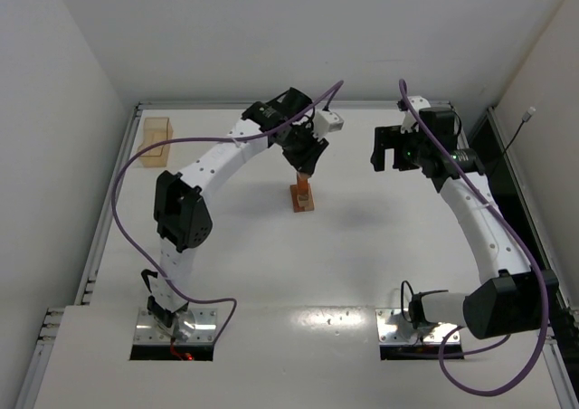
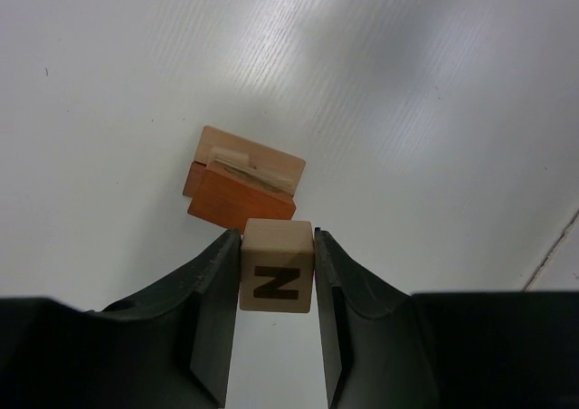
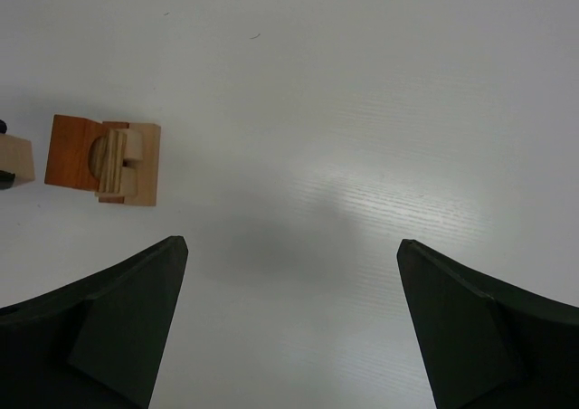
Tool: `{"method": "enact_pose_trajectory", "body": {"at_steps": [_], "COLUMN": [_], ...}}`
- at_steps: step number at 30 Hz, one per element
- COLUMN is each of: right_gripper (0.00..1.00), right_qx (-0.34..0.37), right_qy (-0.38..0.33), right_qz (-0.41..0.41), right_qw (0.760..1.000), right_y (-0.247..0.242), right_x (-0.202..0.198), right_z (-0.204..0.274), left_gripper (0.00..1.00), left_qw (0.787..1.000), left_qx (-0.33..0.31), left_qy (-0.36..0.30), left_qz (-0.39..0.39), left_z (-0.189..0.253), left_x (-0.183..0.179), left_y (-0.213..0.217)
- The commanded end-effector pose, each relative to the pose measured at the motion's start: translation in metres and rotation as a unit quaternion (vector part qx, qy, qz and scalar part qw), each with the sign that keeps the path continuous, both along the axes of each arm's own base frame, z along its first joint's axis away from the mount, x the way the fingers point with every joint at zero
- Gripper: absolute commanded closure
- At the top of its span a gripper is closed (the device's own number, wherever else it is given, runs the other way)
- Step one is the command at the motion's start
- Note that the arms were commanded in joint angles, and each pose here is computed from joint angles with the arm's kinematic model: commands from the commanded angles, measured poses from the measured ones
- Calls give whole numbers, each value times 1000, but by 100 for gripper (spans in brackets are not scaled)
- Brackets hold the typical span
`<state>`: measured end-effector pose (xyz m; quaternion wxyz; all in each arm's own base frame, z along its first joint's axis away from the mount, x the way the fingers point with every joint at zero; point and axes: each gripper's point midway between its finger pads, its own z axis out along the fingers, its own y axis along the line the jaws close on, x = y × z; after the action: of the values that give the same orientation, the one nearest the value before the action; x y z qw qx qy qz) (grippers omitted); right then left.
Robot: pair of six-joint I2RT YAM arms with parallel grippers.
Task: Build the wood block tower
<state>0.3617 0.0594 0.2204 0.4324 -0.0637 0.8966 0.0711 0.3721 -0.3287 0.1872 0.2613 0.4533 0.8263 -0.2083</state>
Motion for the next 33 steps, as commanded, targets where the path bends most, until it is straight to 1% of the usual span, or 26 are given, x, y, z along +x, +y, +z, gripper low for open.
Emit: {"method": "enact_pose_trajectory", "body": {"at_steps": [1, 9, 17, 24, 33], "right_gripper": [0, 0, 0, 0, 0], "right_qx": [11, 10, 9, 13, 15], "right_qy": [-21, -12, -7, -7, -2], "right_qz": [3, 3, 3, 7, 11], "right_qw": [1000, 1000, 1000, 1000, 1000], "right_y": [2, 3, 3, 5, 7], "right_x": [7, 9, 13, 13, 16], "right_z": [15, 5, 0, 0, -5], "left_gripper": [100, 100, 100, 100, 100], "left_qw": [1000, 999, 999, 999, 999], "left_qx": [0, 16, 16, 24, 23], "left_qy": [-2, -2, -2, 12, 9], "left_qz": [10, 31, 31, 35, 41], "left_z": [-4, -17, -21, -36, -35], "left_x": [4, 11, 13, 14, 17], "left_y": [-5, -2, -3, -4, -5]}}
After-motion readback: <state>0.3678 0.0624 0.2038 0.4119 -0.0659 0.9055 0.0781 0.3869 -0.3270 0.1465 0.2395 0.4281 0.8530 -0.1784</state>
